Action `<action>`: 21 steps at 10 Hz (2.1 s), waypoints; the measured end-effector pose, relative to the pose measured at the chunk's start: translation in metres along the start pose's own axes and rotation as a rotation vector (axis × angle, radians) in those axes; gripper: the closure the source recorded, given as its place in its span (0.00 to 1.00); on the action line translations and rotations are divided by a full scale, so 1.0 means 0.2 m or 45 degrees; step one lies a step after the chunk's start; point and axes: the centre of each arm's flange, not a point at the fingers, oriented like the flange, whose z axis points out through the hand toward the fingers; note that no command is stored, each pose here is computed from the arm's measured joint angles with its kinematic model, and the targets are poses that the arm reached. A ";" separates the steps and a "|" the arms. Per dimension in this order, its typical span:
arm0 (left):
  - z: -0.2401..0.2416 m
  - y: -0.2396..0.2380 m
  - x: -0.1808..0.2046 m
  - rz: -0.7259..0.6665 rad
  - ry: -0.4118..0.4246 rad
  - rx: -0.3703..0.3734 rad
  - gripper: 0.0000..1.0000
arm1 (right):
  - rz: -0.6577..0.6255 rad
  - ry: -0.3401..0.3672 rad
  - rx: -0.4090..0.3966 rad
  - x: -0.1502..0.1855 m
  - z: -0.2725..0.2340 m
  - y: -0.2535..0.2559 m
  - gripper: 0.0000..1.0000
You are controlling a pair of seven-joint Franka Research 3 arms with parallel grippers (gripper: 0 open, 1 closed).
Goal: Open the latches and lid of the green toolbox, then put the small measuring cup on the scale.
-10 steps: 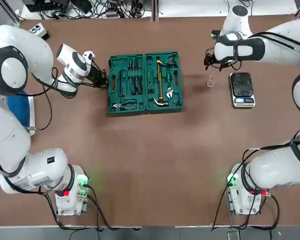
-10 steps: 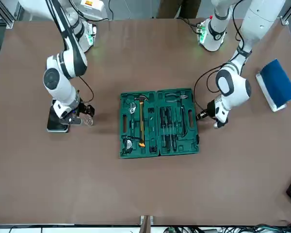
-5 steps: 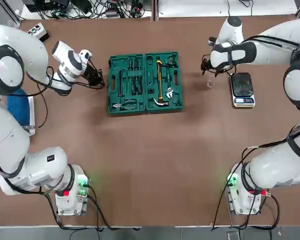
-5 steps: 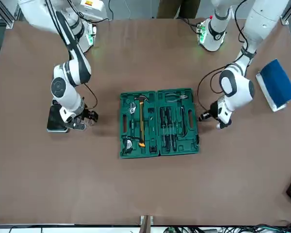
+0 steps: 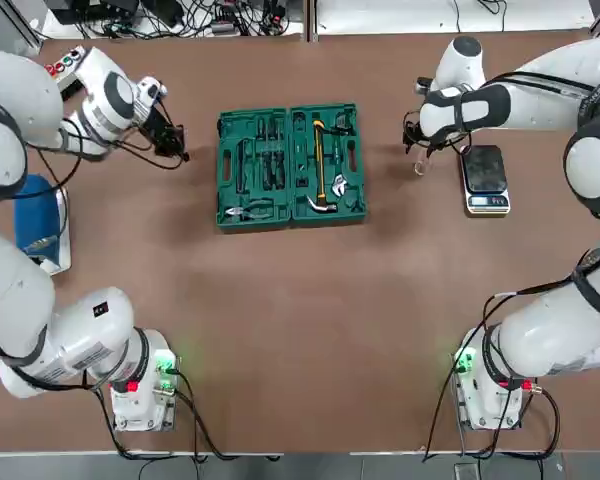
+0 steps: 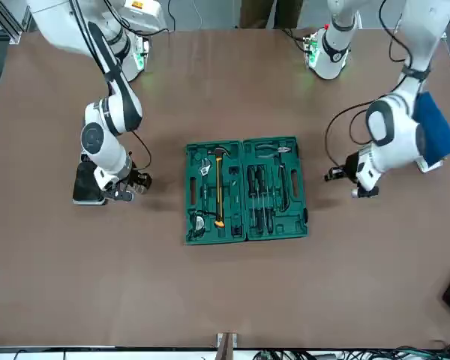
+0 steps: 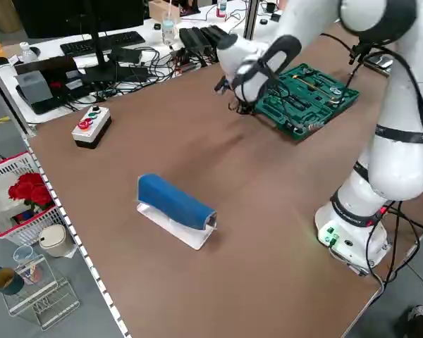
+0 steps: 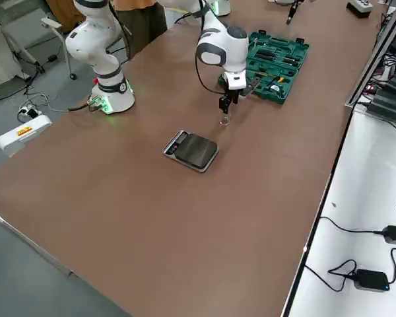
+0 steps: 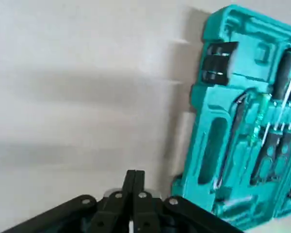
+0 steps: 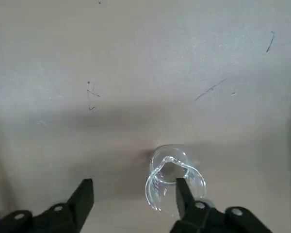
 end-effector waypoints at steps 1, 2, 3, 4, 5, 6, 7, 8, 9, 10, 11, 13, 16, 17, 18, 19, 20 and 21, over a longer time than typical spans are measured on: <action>-0.19 0.03 0.00 0.009 -0.013 0.064 0.98 | 0.002 -0.001 0.000 0.00 0.01 0.00 0.30; -0.42 0.08 0.00 0.020 -0.018 0.113 0.97 | 0.003 -0.001 0.000 0.00 0.01 0.00 0.32; -0.63 0.16 -0.01 0.035 -0.023 0.161 0.94 | 0.005 -0.003 0.000 0.00 0.02 0.00 0.33; -0.82 0.25 -0.04 0.020 -0.023 0.220 0.87 | 0.007 -0.005 0.000 0.00 0.04 0.01 0.34; -0.97 0.32 -0.06 0.004 -0.021 0.281 0.82 | 0.008 -0.008 -0.001 0.00 0.05 0.01 0.34; -1.12 0.38 -0.06 -0.002 -0.014 0.336 0.78 | 0.010 -0.011 -0.001 0.00 0.06 0.01 0.37; -1.26 0.42 -0.06 -0.007 -0.005 0.370 0.63 | 0.012 -0.010 -0.001 0.00 0.06 0.02 0.41; -1.38 0.45 -0.03 -0.013 0.014 0.381 0.49 | 0.013 -0.010 -0.001 0.00 0.06 0.02 0.46; -1.50 0.47 0.01 -0.014 0.049 0.377 0.34 | 0.015 -0.010 -0.002 0.00 0.06 0.02 0.54; -1.62 0.48 0.03 -0.010 0.087 0.380 0.21 | 0.017 -0.010 -0.003 0.01 0.06 0.03 0.59; -1.70 0.51 0.03 0.001 0.102 0.420 0.07 | 0.022 -0.011 -0.004 0.01 0.06 0.04 0.60; -1.71 0.64 -0.01 0.044 0.083 0.513 0.00 | 0.030 -0.011 -0.006 0.02 0.07 0.06 0.65; -1.74 0.72 -0.05 0.058 0.096 0.537 0.00 | 0.036 -0.012 -0.005 0.02 0.09 0.07 0.71; -1.73 0.76 -0.07 0.076 0.097 0.541 0.00 | 0.038 -0.013 -0.005 0.02 0.10 0.08 0.75; -1.71 0.81 -0.08 0.097 0.094 0.546 0.00 | 0.038 -0.013 -0.005 0.02 0.10 0.08 0.80; -1.70 0.86 -0.09 0.108 0.093 0.549 0.00 | 0.038 -0.014 -0.005 0.02 0.10 0.08 0.82; -1.70 0.87 -0.10 0.099 0.096 0.550 0.00 | 0.039 -0.014 -0.005 0.02 0.10 0.08 0.85; -1.74 0.88 -0.11 0.093 0.100 0.550 0.00 | 0.039 -0.014 -0.005 0.02 0.10 0.08 0.87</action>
